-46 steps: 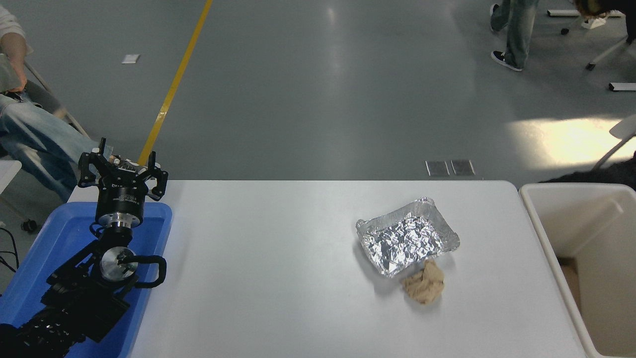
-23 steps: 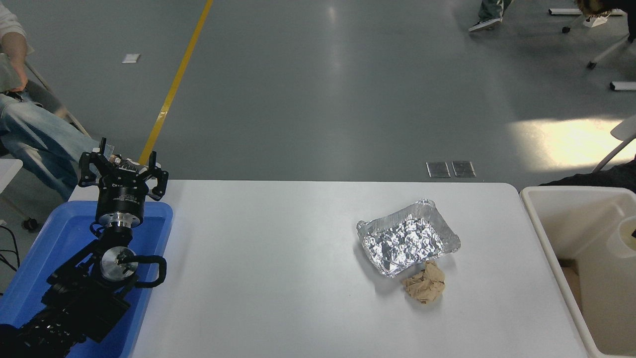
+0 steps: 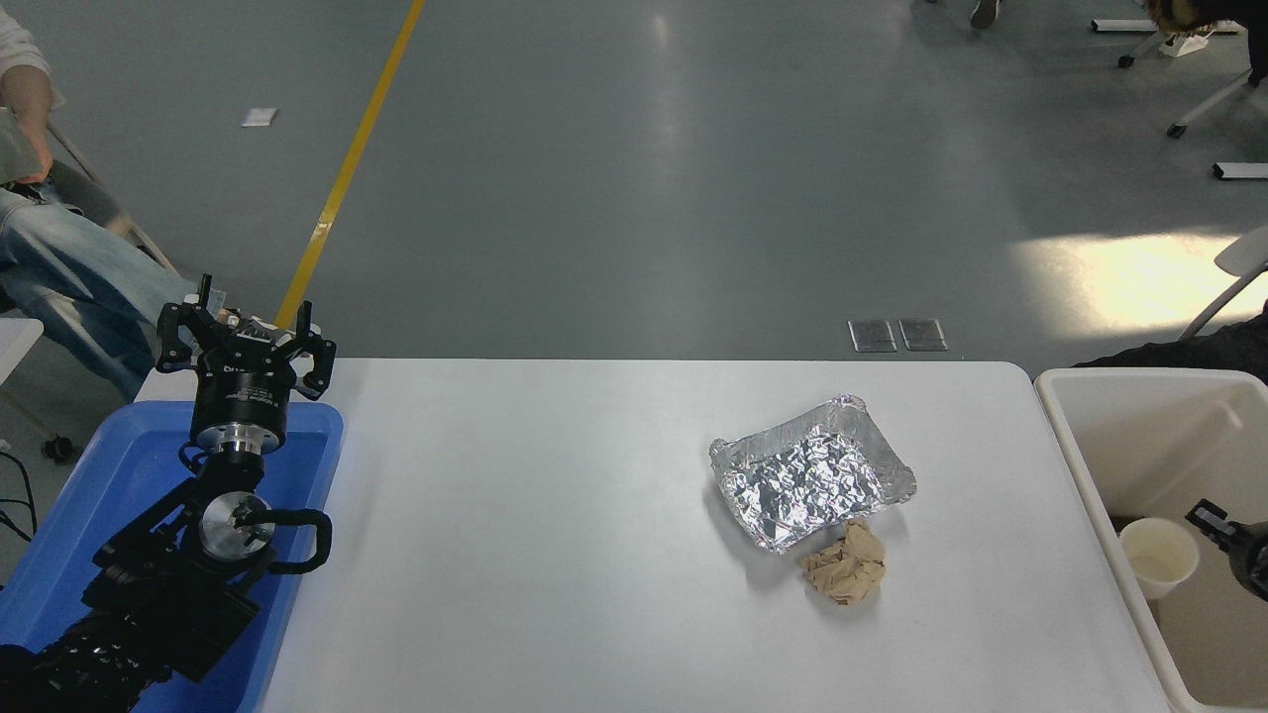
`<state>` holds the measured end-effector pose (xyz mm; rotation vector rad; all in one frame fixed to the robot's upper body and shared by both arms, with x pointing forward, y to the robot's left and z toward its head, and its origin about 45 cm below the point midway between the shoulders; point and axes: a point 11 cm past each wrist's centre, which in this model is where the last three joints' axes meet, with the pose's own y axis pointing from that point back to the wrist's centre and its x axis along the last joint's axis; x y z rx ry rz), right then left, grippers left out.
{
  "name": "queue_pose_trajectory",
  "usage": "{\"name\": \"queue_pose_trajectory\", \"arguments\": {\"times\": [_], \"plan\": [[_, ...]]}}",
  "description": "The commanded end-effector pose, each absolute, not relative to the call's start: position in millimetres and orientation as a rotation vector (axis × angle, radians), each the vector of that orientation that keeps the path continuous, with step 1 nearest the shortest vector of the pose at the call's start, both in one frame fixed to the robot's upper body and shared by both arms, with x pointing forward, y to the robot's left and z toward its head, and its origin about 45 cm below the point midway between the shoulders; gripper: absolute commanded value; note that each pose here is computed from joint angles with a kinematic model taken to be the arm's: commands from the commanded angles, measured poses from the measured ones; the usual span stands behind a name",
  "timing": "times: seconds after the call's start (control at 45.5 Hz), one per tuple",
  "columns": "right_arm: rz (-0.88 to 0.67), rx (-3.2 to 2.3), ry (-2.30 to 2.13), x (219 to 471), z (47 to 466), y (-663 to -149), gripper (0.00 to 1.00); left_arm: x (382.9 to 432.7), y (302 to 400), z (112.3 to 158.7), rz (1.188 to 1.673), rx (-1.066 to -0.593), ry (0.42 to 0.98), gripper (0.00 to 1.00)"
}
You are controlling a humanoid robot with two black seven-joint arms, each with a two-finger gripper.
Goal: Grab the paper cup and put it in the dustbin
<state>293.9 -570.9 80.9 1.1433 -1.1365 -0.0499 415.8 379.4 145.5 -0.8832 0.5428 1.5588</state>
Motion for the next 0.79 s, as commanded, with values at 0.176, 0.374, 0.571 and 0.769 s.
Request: {"name": "queue_pose_trajectory", "arguments": {"times": [0.176,0.374,0.571,0.769], "plan": [[0.226,1.074,-0.954,353.1,202.6,-595.1,1.0,415.9,378.7,145.4,1.555,-0.879,0.543,0.99],[0.361,1.241,-0.823,390.0,293.6,-527.5,1.0,415.9,378.6,145.5,1.554,-0.88,0.543,0.99],[0.43,1.454,-0.588,398.9,343.4,-415.1,1.0,415.9,378.6,145.5,1.554,-0.88,0.543,0.99],[0.362,1.619,-0.153,360.9,365.3,-300.4,1.0,415.9,378.5,145.4,1.553,-0.879,0.544,0.99]]}}
